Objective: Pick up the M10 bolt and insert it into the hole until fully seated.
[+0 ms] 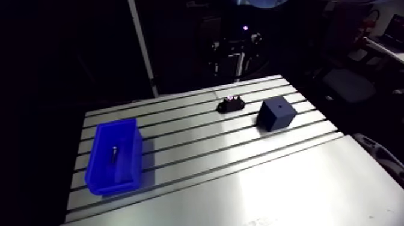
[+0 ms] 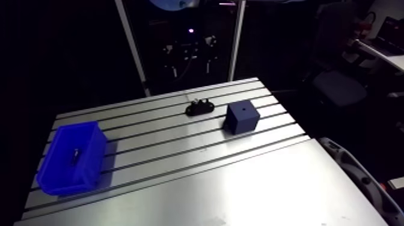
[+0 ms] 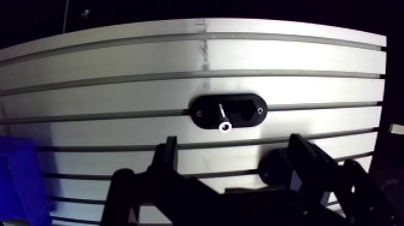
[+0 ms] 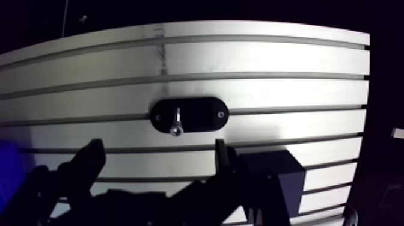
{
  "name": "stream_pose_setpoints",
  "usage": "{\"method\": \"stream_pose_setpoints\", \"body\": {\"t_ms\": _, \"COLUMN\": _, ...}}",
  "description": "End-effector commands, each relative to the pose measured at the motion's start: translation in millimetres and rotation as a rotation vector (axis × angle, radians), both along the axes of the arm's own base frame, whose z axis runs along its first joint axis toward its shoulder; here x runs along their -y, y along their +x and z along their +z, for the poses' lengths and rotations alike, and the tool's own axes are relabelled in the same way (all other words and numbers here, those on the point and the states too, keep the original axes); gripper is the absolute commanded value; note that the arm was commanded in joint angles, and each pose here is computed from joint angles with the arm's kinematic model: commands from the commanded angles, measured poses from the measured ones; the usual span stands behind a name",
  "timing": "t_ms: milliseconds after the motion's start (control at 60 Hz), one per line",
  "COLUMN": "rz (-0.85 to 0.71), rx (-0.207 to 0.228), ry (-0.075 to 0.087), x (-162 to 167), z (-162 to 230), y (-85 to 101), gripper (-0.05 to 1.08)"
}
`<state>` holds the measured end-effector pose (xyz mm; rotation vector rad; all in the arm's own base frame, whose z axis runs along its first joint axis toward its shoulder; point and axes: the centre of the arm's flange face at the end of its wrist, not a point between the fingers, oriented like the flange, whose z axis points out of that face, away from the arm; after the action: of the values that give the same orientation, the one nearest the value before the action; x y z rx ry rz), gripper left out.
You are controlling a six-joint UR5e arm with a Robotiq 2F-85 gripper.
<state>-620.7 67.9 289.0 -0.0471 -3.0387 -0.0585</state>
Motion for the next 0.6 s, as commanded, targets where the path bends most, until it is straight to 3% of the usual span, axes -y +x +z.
{"method": "stream_pose_setpoints", "body": {"t_ms": 17, "rz": -0.021, "rx": 0.002, "ry": -0.002, "x": -0.6, "z": -10.9, "y": -0.3, "gripper": 0.01}}
{"method": "stream_pose_setpoints", "body": {"t_ms": 600, "rz": -0.031, "rx": 0.04, "ry": -0.018, "x": -6.4, "z": -38.5, "y": -1.3, "gripper": 0.07}}
